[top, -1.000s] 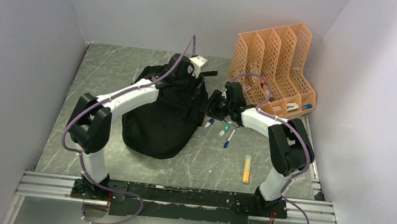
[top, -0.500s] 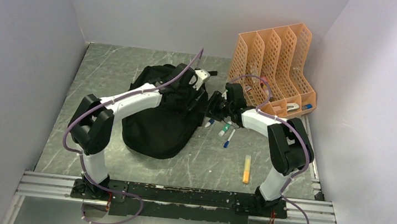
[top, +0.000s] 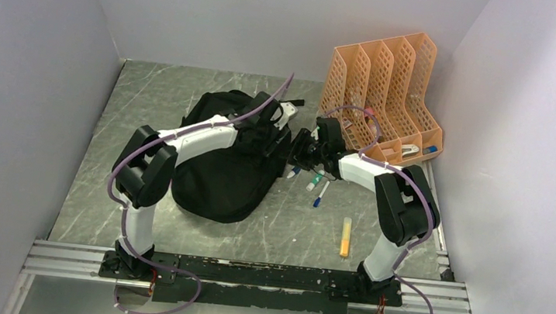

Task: Pack the student bag
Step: Unzip the student bag at the center of the board.

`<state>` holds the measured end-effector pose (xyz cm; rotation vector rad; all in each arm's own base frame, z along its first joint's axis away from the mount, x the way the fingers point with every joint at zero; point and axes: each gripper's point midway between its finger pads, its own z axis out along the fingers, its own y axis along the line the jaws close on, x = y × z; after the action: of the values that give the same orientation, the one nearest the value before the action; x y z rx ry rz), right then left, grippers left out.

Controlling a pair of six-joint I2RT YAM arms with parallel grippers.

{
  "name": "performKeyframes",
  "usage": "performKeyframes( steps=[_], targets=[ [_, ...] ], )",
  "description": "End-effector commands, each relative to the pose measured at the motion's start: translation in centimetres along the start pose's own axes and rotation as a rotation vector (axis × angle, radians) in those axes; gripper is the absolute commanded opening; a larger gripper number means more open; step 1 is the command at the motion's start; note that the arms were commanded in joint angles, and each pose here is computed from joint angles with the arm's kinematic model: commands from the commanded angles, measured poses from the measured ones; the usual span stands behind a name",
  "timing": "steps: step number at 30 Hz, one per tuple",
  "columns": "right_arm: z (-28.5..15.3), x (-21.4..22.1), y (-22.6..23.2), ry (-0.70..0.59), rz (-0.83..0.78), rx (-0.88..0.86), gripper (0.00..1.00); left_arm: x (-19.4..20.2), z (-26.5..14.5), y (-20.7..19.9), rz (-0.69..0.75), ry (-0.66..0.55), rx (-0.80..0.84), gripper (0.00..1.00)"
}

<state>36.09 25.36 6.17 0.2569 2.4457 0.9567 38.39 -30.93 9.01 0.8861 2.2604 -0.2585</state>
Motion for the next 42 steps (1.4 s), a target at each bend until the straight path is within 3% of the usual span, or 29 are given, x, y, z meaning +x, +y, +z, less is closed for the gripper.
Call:
performKeyframes(
  steps=[1, 15, 18, 24, 33, 42],
  targets=[
    [0.4, 0.4, -0.6, 0.016, 0.001, -0.002, 0.48, -0.7, -0.6, -0.4, 0.030, -0.013, -0.002, 0.57],
    [0.4, 0.5, -0.7, 0.022, -0.002, -0.003, 0.47, 1.3, 0.2, -0.9, 0.026, 0.044, 0.016, 0.41],
    [0.4, 0.5, -0.8, 0.023, -0.001, -0.002, 0.47, 1.7, 0.2, -1.1, 0.020, 0.052, 0.025, 0.33],
    [0.5, 0.6, -0.8, 0.027, 0.000, -0.003, 0.47, 0.9, -0.3, -1.2, 0.001, 0.037, 0.024, 0.06],
    [0.4, 0.6, -1.0, 0.024, -0.005, 0.004, 0.47, -3.1, -2.8, 0.6, -0.091, -0.064, -0.082, 0.05],
    [0.3, 0.4, -1.1, 0.014, -0.011, 0.018, 0.47, -2.3, -4.0, 3.2, -0.150, -0.079, -0.236, 0.05]
  ],
)
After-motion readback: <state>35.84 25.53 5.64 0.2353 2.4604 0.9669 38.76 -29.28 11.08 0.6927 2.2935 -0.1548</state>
